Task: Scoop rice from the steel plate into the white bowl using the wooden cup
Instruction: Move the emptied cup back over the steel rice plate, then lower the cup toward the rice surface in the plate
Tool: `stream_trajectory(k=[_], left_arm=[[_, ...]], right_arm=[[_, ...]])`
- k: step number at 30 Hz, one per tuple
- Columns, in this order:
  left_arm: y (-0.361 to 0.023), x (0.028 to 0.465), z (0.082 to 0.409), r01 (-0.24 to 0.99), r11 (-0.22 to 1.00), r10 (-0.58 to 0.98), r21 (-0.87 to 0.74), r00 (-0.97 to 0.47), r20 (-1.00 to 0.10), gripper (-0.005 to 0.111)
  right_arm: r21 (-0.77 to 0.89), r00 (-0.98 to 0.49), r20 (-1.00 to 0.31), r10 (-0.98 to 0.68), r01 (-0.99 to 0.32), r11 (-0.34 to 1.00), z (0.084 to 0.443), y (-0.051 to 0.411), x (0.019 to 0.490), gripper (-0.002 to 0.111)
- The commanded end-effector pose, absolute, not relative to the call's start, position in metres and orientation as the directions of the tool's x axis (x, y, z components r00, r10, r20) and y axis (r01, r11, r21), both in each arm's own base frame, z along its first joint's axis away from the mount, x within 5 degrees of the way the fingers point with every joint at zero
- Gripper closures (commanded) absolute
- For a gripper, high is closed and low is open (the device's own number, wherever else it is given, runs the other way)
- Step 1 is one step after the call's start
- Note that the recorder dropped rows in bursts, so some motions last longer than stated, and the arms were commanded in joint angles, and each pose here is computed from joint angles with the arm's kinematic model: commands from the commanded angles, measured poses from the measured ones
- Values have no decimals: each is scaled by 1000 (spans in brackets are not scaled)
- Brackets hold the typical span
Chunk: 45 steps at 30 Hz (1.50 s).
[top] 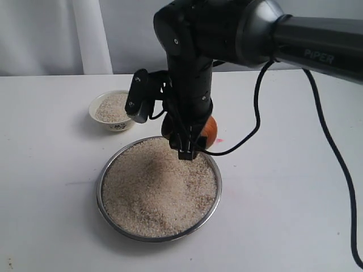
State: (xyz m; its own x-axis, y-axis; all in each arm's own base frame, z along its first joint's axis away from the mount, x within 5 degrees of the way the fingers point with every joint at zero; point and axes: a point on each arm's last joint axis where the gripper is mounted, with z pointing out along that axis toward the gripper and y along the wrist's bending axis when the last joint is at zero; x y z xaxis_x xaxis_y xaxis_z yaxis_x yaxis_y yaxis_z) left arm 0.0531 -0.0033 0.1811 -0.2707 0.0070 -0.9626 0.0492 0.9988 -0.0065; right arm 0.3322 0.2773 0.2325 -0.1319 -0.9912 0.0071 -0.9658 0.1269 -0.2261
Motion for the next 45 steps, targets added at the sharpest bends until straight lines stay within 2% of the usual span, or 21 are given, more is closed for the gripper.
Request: stream_trajectory(k=[1, 7, 17, 24, 36, 42, 43, 45], left_arm=[[-4, 53, 182, 55, 998, 8, -6, -256, -967, 107], [-4, 53, 182, 54, 999, 6, -8, -256, -967, 107], [-4, 53, 182, 54, 999, 6, -8, -256, -967, 107], [-4, 53, 182, 55, 998, 8, -6, -256, -967, 107], [-4, 53, 182, 54, 999, 6, -8, -256, -967, 107], [-4, 53, 182, 55, 998, 8, -6, -256, -967, 107], [-4, 53, 182, 55, 998, 8, -6, -256, -967, 107], [-4, 53, 182, 55, 998, 8, -6, -256, -967, 107]], right_arm=[[-231, -155, 20, -988, -962, 146, 231, 273, 331, 108], [-235, -172, 14, -985, -958, 164, 232, 276, 329, 108], [-311, -85, 78, -993, -949, 57, 232, 297, 312, 108], [-304, -99, 66, -993, -950, 75, 232, 298, 310, 108], [-228, -114, 9, -993, -967, 109, 230, 304, 304, 108], [-139, -95, -65, -993, -985, 103, 233, 308, 297, 108], [-102, -122, -98, -988, -986, 132, 235, 304, 299, 108], [-111, -130, -79, -988, -984, 138, 236, 293, 303, 108]])
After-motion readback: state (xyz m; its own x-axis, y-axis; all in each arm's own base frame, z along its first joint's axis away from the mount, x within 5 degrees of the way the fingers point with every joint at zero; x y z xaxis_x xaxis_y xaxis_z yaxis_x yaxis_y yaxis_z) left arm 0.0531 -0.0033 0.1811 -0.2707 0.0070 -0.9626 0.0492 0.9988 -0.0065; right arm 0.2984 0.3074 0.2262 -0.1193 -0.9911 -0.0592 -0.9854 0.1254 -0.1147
